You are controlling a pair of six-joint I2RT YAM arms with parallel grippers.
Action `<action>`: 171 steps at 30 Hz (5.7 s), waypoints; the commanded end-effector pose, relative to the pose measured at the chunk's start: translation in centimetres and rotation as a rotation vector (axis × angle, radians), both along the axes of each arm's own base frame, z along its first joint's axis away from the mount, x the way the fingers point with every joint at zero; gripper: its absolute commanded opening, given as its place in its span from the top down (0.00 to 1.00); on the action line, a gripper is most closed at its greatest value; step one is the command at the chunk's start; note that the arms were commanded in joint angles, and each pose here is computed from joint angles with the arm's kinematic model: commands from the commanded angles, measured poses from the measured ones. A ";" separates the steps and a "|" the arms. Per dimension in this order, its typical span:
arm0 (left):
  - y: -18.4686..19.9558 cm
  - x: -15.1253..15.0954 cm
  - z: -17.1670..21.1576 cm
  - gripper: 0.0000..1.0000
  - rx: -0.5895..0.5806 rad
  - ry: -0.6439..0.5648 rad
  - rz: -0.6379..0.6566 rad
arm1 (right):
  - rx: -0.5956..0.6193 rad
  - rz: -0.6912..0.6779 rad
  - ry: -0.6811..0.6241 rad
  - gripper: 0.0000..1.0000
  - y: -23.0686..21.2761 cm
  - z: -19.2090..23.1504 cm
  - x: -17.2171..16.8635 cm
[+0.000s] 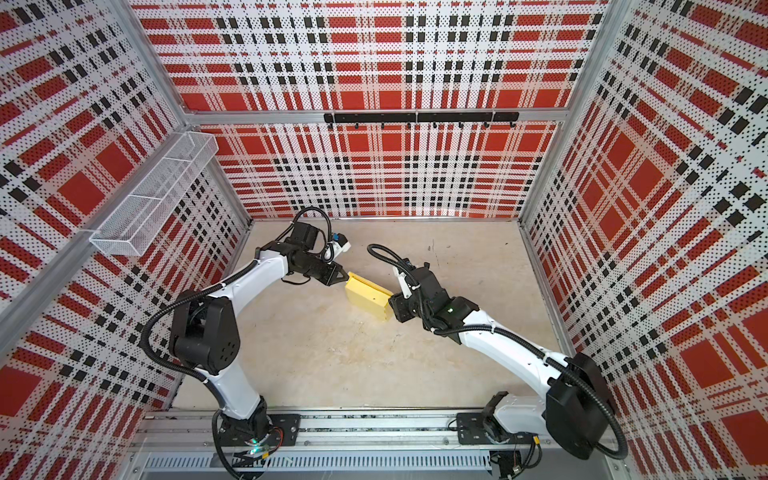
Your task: Fold the paper box
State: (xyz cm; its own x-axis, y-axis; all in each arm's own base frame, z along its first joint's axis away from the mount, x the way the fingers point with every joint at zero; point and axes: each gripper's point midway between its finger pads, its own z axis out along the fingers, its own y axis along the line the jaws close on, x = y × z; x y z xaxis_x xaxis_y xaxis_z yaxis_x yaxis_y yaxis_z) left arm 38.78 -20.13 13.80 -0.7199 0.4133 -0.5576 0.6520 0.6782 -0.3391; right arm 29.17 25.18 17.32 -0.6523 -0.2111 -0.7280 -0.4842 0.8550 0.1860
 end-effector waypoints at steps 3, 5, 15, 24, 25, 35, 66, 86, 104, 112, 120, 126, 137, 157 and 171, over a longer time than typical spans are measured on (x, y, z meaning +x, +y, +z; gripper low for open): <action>-0.2 -0.4 0.3 0.98 -0.005 -0.010 0.001 | -0.006 -0.049 0.011 0.55 0.2 0.3 1.1; -0.2 -0.4 0.3 0.98 -0.004 -0.004 0.002 | -0.023 -0.074 0.016 0.57 -0.1 0.0 1.5; -0.5 -0.6 0.7 0.98 -0.006 -0.018 -0.010 | -0.033 -0.083 0.033 0.71 0.9 -0.6 2.7; -0.6 -0.5 0.6 0.98 -0.012 -0.018 -0.010 | 0.026 -0.095 0.074 0.86 1.9 -1.1 2.7; -0.6 -0.5 0.4 0.98 -0.011 -0.014 -0.008 | 0.029 -0.098 0.076 0.86 1.9 -1.2 2.7; -0.8 -0.6 0.1 0.98 -0.006 0.002 -0.011 | 0.064 -0.125 0.107 0.85 2.5 -1.2 2.6; -0.9 -0.6 0.0 0.98 -0.008 0.004 -0.005 | 0.153 -0.196 0.192 0.86 3.3 -1.3 2.1; -2.1 -1.4 -0.3 0.99 -0.017 0.017 -0.023 | 0.134 -0.270 0.238 0.88 2.1 -2.4 1.4; -2.7 -2.8 0.1 1.00 -0.014 -0.007 -0.002 | 0.171 -0.344 0.209 0.95 1.6 -2.0 3.1; -2.4 -2.8 -0.5 1.00 -0.014 -0.003 0.003 | 0.175 -0.361 0.206 1.00 1.2 -2.9 2.8; -2.7 -2.8 -0.6 1.00 -0.023 0.007 0.001 | 0.223 -0.374 0.207 1.00 1.9 -2.6 3.0; -2.8 -2.8 -0.4 1.00 -0.026 0.005 -0.002 | 0.249 -0.380 0.211 1.00 2.1 -2.1 3.0; -2.4 -3.0 -1.6 1.00 -0.018 0.013 0.010 | 0.218 -0.413 0.203 1.00 1.4 -4.0 2.1; -2.6 -3.0 1.0 1.00 -0.040 -0.027 -0.004 | 0.271 -0.414 0.178 1.00 1.4 -0.9 2.6; -2.4 -2.7 1.7 1.00 -0.035 -0.041 -0.003 | 0.381 -0.406 0.236 1.00 2.2 0.3 3.1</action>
